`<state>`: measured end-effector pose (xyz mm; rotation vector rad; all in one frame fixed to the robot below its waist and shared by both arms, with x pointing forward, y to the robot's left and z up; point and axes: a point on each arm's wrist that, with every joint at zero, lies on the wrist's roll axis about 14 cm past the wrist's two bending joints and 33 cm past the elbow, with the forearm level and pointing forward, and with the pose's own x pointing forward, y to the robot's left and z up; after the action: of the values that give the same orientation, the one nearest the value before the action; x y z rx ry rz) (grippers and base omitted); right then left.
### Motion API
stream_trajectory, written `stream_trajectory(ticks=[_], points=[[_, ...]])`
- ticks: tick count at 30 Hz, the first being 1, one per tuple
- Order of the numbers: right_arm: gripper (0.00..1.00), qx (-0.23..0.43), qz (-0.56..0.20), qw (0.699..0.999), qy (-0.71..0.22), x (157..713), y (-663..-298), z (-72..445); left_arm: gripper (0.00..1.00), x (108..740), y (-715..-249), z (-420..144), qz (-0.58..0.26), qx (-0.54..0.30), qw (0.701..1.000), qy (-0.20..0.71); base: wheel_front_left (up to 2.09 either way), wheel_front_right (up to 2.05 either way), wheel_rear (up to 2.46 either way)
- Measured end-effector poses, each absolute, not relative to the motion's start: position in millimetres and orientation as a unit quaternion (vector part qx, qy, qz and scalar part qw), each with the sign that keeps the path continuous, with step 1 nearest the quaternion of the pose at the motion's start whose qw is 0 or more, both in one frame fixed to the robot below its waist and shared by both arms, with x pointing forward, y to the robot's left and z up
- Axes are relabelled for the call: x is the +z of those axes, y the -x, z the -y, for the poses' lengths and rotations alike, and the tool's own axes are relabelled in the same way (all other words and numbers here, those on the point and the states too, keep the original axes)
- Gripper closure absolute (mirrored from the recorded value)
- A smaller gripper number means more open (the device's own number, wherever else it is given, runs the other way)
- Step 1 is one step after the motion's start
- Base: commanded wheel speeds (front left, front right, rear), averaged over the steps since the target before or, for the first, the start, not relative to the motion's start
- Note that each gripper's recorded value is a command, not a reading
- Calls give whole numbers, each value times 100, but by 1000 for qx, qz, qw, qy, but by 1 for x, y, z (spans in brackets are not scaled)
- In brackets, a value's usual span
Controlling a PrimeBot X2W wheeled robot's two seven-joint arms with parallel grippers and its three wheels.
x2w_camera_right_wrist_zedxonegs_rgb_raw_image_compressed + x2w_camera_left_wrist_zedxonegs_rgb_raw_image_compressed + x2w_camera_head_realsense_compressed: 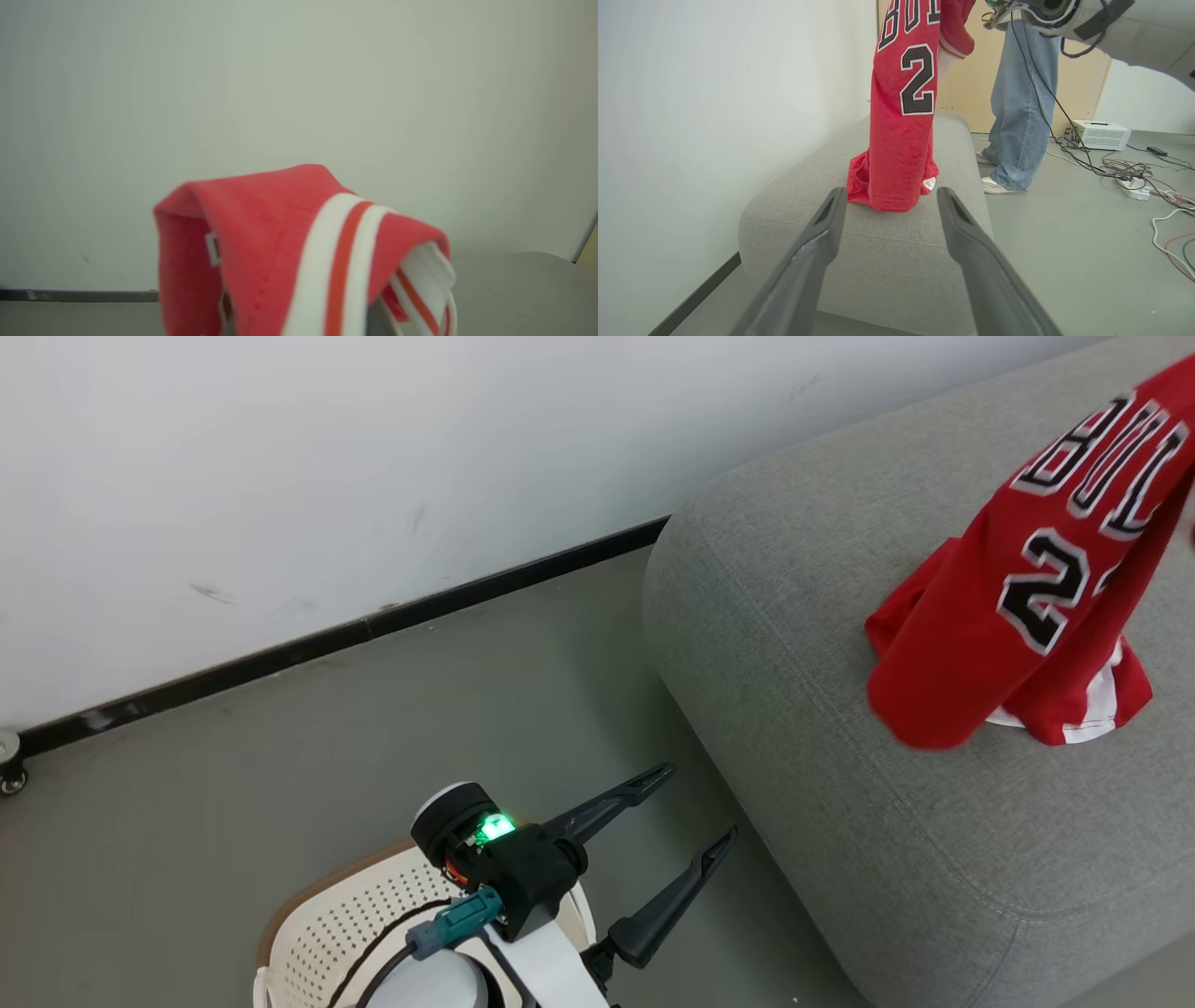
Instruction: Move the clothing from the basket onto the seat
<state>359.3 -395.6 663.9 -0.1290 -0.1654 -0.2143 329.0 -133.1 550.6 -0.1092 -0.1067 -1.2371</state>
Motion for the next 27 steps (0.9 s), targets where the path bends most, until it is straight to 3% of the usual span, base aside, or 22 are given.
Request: stream_trajectory(ticks=[17, 27], points=[[100, -210, 129, 963, 104, 761, -380, 476, 0, 551, -367, 112, 58, -542, 837, 47, 0, 0, 0], [100, -219, 24, 974, 54, 668, -413, 483, 0, 545, -385, 105, 52, -529, 845, 54, 0, 0, 0]])
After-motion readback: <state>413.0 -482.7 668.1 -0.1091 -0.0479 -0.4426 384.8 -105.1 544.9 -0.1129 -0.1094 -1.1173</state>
